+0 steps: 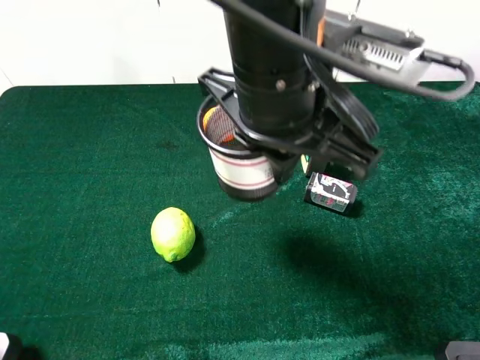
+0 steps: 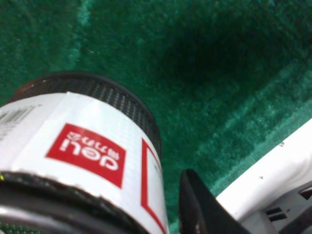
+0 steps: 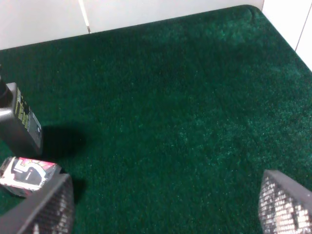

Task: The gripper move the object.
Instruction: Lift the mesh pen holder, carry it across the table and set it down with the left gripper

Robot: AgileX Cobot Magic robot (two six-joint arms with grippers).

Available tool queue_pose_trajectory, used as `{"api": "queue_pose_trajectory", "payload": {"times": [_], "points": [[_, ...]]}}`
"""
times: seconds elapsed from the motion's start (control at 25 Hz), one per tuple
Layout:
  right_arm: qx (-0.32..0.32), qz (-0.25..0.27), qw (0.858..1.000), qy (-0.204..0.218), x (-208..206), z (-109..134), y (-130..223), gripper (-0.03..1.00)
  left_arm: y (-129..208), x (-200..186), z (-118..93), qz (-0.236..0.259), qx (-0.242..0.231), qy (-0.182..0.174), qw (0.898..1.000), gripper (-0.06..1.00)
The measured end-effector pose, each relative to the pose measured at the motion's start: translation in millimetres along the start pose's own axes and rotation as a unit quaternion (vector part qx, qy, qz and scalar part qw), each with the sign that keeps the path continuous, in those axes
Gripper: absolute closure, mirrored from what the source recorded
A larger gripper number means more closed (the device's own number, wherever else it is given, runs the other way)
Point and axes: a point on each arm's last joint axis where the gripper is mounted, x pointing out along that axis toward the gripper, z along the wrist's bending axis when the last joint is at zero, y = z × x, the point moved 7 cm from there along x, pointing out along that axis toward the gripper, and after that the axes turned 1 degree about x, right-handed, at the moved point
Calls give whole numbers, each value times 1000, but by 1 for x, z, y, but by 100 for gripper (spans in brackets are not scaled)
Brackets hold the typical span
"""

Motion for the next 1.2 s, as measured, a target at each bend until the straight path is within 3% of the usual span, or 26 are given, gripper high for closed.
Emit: {"api": "queue_pose_trajectory", "payload": {"times": [0.36, 1.2], "points": [[0, 0, 1000, 0, 0, 0, 0, 40, 20, 35, -3, 28, -11, 7, 1000, 82], [0, 0, 1000, 0, 0, 0, 0, 40, 50, 119, 8, 19, -39, 13, 999, 82]]}}
